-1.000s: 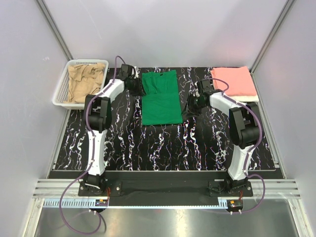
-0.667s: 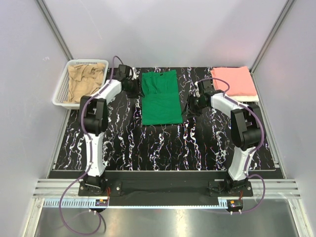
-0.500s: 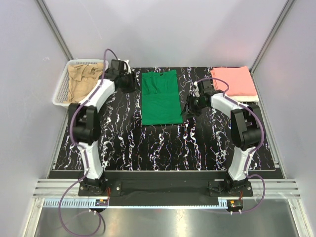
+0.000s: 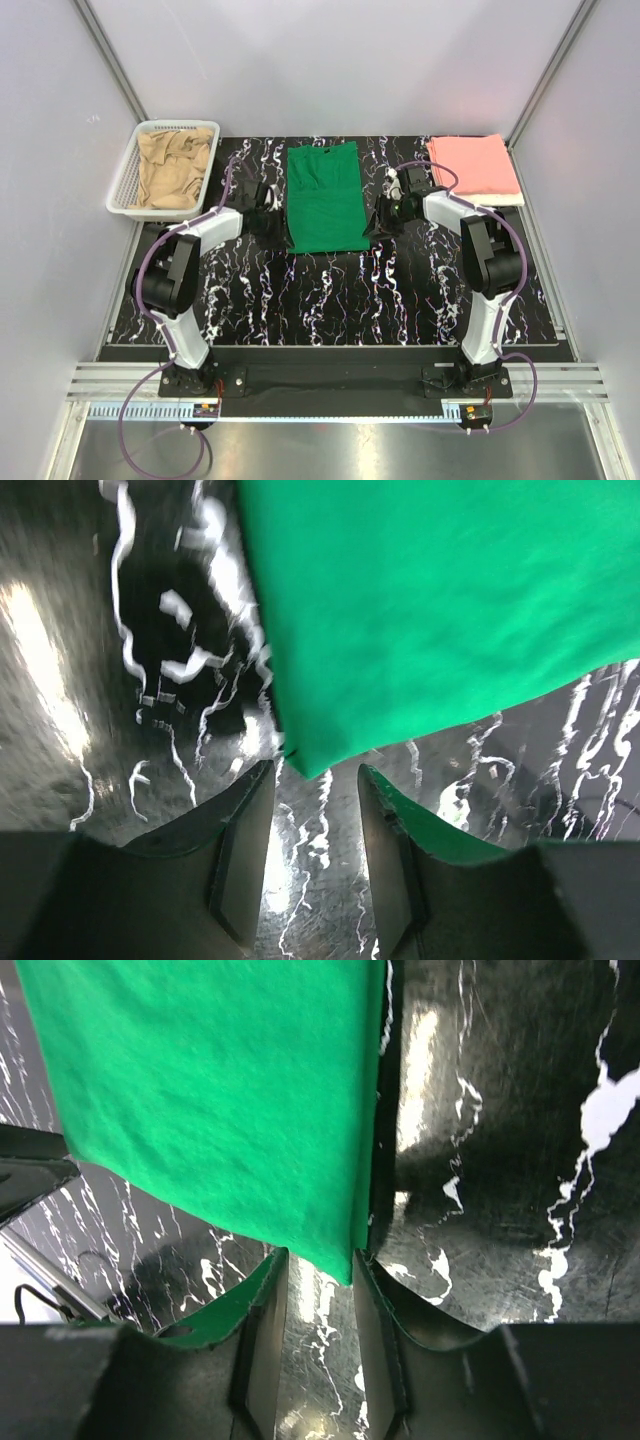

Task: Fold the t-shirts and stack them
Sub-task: Fold the tshirt

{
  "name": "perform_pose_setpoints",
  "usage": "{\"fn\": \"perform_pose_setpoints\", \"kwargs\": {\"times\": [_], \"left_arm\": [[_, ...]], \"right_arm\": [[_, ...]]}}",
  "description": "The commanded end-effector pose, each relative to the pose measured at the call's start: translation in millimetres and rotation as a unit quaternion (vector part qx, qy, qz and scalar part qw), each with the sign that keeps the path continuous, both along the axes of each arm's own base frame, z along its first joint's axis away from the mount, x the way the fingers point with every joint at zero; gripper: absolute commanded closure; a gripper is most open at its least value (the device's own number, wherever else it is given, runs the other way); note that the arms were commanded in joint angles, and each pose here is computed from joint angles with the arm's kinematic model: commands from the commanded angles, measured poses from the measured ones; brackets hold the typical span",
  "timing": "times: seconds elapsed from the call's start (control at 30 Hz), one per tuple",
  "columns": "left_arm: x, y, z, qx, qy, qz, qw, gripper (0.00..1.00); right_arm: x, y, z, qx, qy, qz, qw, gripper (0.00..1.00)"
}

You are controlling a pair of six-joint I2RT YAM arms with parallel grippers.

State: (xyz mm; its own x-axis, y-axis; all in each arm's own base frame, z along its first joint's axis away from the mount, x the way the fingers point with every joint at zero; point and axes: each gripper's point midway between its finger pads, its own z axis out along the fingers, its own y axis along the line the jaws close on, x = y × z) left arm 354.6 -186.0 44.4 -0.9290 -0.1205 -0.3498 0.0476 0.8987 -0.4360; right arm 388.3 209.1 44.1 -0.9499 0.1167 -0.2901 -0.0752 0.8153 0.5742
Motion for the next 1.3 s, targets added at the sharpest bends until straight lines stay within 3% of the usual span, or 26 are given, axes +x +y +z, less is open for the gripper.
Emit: {"fn": "perform_pose_setpoints", "kwargs": {"times": [0.0, 0.73, 0.77, 0.87, 0.9, 1.0, 1.03, 1.07, 1.27], "left_arm": [[24, -15, 28, -0.059, -0.066, 0.010, 0.996, 0.57], [13, -21, -2, -0.033, -0.047, -0.015, 0.998, 0.58], [12, -20, -3, -0.032, -0.046, -0.015, 0.998, 0.58], [10, -18, -5, -0.027, -0.042, -0.011, 0.999, 0.64], [9, -17, -6, -0.026, -0.040, -0.011, 0.999, 0.66], [7, -15, -7, -0.022, -0.038, -0.009, 0.999, 0.83], [7, -15, -7, -0.022, -0.038, -0.009, 0.999, 0.94], [6, -14, -8, -0.020, -0.035, -0.007, 0.999, 0.99], [-1, -17, -10, -0.024, -0.027, -0.009, 0.999, 1.00]], "right_arm": [[1, 7, 2, 0.013, -0.019, 0.019, 1.000, 0.61], [-10, 9, -12, 0.027, 0.000, 0.012, 1.000, 0.67], [-10, 9, -12, 0.026, -0.001, 0.012, 1.000, 0.70], [-11, 7, -9, 0.022, -0.006, 0.009, 1.000, 0.78], [-11, 7, -9, 0.022, -0.007, 0.009, 1.000, 0.86], [-13, 5, -9, 0.018, -0.007, 0.007, 1.000, 1.00], [-13, 4, -9, 0.016, -0.007, 0.005, 1.000, 1.00], [-15, 4, -10, 0.015, -0.006, 0.005, 1.000, 1.00], [-25, -7, -17, 0.001, -0.022, -0.014, 1.000, 1.00]]}}
